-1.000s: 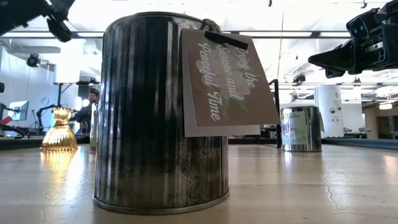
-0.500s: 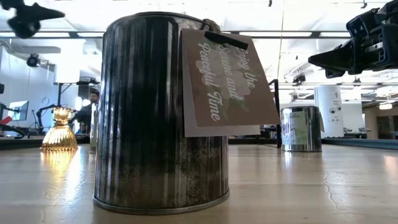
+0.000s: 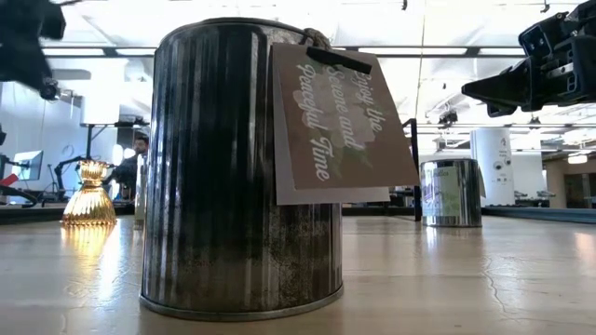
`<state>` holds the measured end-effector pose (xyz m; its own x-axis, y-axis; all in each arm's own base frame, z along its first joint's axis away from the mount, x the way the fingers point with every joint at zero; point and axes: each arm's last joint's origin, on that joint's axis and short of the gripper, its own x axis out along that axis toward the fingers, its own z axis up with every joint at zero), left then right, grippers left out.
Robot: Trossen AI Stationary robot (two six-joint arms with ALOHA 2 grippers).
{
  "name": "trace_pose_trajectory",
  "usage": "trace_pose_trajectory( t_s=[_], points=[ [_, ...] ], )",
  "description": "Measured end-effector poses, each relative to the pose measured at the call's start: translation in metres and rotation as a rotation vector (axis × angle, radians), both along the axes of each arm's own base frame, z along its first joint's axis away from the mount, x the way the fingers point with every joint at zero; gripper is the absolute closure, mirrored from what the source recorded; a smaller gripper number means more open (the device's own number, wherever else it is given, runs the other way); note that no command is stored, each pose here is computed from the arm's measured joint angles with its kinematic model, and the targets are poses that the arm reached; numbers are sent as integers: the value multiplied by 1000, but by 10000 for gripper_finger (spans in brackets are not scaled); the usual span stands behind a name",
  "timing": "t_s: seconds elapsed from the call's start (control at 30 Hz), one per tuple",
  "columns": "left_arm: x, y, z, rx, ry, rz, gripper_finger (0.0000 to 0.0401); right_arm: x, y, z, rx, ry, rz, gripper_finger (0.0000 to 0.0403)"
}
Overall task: Pick & Place candle stick holders
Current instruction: Put the green candle holder on the shelf aligned with the green candle holder
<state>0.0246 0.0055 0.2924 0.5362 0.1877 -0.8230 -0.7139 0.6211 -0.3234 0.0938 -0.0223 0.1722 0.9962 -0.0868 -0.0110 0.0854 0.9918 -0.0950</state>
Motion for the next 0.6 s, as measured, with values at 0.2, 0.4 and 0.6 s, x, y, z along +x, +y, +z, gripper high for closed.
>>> trace_pose_trajectory(
  t_s=[0.2, 0.4, 0.6],
  points=[
    [9, 0, -9, -6, 152, 6, 236, 0, 0, 0, 0, 0, 0, 381],
    [10, -2, -17, -38, 195, -54, 236, 0, 0, 0, 0, 0, 0, 381],
    [12, -6, -24, -94, 156, -268, 237, 0, 0, 0, 0, 0, 0, 381]
  ],
)
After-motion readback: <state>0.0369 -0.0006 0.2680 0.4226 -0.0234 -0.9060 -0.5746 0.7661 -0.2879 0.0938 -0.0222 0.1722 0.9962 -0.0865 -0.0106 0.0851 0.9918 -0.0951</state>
